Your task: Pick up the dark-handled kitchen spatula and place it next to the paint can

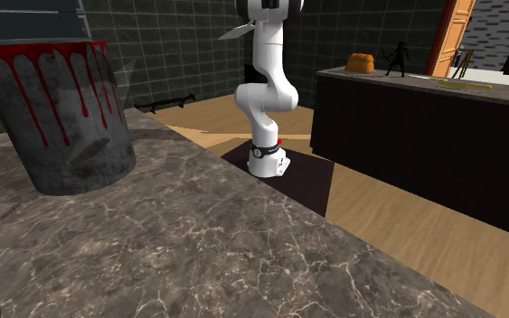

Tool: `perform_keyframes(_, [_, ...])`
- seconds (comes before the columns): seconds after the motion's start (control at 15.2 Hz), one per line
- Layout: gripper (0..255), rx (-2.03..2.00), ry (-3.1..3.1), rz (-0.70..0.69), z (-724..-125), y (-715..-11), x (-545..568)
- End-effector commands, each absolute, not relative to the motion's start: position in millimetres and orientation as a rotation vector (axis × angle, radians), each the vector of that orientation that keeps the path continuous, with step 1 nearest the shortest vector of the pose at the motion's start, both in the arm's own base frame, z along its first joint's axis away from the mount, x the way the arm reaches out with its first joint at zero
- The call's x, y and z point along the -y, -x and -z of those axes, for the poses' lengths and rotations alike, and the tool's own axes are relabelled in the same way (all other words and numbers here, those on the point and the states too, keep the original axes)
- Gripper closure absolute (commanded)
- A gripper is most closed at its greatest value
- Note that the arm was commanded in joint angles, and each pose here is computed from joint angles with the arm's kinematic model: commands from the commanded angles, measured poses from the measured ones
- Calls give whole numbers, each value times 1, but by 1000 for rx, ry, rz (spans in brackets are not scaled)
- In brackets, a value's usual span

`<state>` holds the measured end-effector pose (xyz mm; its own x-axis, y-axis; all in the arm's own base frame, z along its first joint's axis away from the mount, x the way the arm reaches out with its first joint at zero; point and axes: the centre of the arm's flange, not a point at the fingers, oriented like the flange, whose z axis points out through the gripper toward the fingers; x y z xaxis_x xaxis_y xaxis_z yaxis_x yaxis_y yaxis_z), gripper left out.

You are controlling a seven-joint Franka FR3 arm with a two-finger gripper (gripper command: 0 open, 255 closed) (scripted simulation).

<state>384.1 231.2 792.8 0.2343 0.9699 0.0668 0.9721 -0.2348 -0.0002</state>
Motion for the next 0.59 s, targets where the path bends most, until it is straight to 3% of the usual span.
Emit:
perform_keyframes(0.0, [255, 1917, 2435, 81, -803, -384, -233])
perform_keyframes(0.53, [255, 1917, 2435, 81, -803, -358, -131])
